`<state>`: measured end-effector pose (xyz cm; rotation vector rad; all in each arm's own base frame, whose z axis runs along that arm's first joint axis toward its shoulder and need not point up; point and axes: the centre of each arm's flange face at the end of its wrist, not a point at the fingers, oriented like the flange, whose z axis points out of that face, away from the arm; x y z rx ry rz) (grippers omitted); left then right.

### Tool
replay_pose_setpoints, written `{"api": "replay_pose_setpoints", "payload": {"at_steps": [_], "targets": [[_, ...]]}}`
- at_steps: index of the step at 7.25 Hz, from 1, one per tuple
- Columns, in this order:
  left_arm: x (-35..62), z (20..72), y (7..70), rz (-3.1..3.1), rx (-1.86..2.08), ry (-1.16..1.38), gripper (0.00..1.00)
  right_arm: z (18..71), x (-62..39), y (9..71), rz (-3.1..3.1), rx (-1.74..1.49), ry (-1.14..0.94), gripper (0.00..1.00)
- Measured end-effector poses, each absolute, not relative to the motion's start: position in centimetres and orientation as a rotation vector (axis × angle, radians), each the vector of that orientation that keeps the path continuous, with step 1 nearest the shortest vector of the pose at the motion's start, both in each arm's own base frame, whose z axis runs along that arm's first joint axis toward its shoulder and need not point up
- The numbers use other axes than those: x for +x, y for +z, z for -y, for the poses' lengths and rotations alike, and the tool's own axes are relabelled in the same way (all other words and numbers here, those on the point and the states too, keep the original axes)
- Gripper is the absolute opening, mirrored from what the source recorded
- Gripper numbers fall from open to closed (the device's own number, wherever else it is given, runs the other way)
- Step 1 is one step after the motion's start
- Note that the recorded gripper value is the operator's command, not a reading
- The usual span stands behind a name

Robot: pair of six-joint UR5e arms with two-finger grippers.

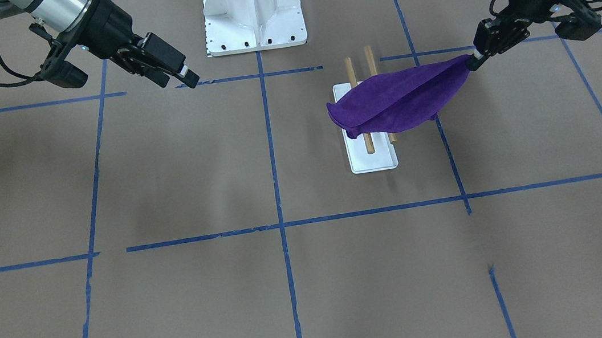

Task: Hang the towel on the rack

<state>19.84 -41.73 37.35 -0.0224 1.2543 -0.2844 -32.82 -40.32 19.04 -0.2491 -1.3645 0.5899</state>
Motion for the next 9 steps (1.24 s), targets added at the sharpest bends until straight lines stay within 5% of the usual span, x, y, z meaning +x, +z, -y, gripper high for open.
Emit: {"api": "replay_pose_setpoints", "payload": {"at_steps": [4, 9], "targets": [[19.8, 42.1, 38.5, -1.239, -0.015, -0.284, 1.0, 41.7, -29.8, 22.9, 1.314, -0.229, 0.63, 1.0], [9.2, 46.5, 51.0, -0.984, 0.381, 0.07, 1.0, 43.0, -15.0, 43.7, 1.008, 0.035, 0.387, 1.0]]}}
